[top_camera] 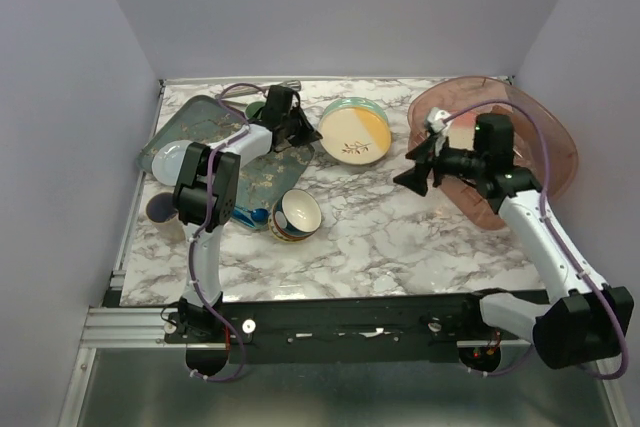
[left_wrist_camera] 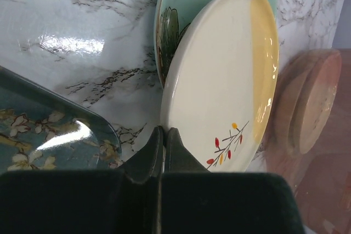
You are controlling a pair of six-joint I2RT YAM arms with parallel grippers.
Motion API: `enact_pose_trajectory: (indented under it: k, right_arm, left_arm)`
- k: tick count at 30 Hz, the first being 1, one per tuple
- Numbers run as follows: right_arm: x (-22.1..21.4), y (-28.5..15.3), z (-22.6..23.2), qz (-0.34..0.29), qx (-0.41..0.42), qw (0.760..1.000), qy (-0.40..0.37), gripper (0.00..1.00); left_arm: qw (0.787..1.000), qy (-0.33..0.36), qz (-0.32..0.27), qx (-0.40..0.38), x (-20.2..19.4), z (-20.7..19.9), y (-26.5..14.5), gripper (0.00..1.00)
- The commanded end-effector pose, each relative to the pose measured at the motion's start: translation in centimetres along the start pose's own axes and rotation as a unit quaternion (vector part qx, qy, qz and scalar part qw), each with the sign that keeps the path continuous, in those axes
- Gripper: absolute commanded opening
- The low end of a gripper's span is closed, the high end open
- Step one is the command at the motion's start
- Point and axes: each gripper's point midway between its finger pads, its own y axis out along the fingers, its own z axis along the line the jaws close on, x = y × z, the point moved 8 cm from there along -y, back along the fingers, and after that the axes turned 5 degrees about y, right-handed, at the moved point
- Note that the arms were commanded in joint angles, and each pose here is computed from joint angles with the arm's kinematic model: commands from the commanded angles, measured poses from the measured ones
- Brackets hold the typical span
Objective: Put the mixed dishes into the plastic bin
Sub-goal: Pick up the plate at the center of the board.
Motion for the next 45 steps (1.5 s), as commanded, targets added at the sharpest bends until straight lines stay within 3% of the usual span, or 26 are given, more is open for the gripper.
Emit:
enact_pose_trajectory:
  k: [1,5,10,14,22,28,30,35,45]
  right_arm:
    - [-0.8,4.4,-0.2,0.097,-0.028,0.976,-0.192,0.78]
    - [-2.3,8.4,-1.1,0.179,-0.073,0.937,-0.291,0.79]
    - [-3.0,13.9,-1.6,0.201,-0.127,0.888,-0.393,0.79]
    - [-3.6,17.1,-2.9,0.227,-0.193,0.853,-0.429,0.79]
    - [-5.6,21.6,-4.6,0.212,-0.259,0.813,-0.475,0.77]
    - [-6.6,22.9,-5.5,0.213,-0.272,0.804,-0.485,0.74]
    - [-7.0,23.2,-5.6,0.212,-0.277,0.801,-0.486,0.68]
    - [-7.2,23.2,-5.6,0.208,-0.278,0.801,-0.488,0.41]
    - [-4.8,22.0,-5.2,0.149,-0.312,0.787,-0.511,0.07]
  left_arm:
    - [0.995,0.005,-0.038,-0.091,2.6,-4.3,-3.0,0.00]
    - [0.995,0.001,-0.035,-0.096,2.7,-4.4,-3.4,0.00]
    - [0.994,-0.010,-0.028,-0.106,2.6,-4.4,-3.7,0.00]
    - [0.994,-0.013,-0.025,-0.107,2.6,-4.2,-3.9,0.00]
    - [0.992,-0.023,-0.018,-0.120,2.5,-4.3,-4.4,0.00]
    - [0.991,-0.029,-0.014,-0.130,2.5,-4.5,-4.7,0.00]
    - [0.991,-0.030,-0.015,-0.131,2.4,-4.5,-4.9,0.00]
    - [0.990,-0.036,-0.016,-0.135,2.5,-4.4,-5.3,0.00]
    - [0.988,-0.041,-0.026,-0.149,2.5,-4.8,-6.8,0.00]
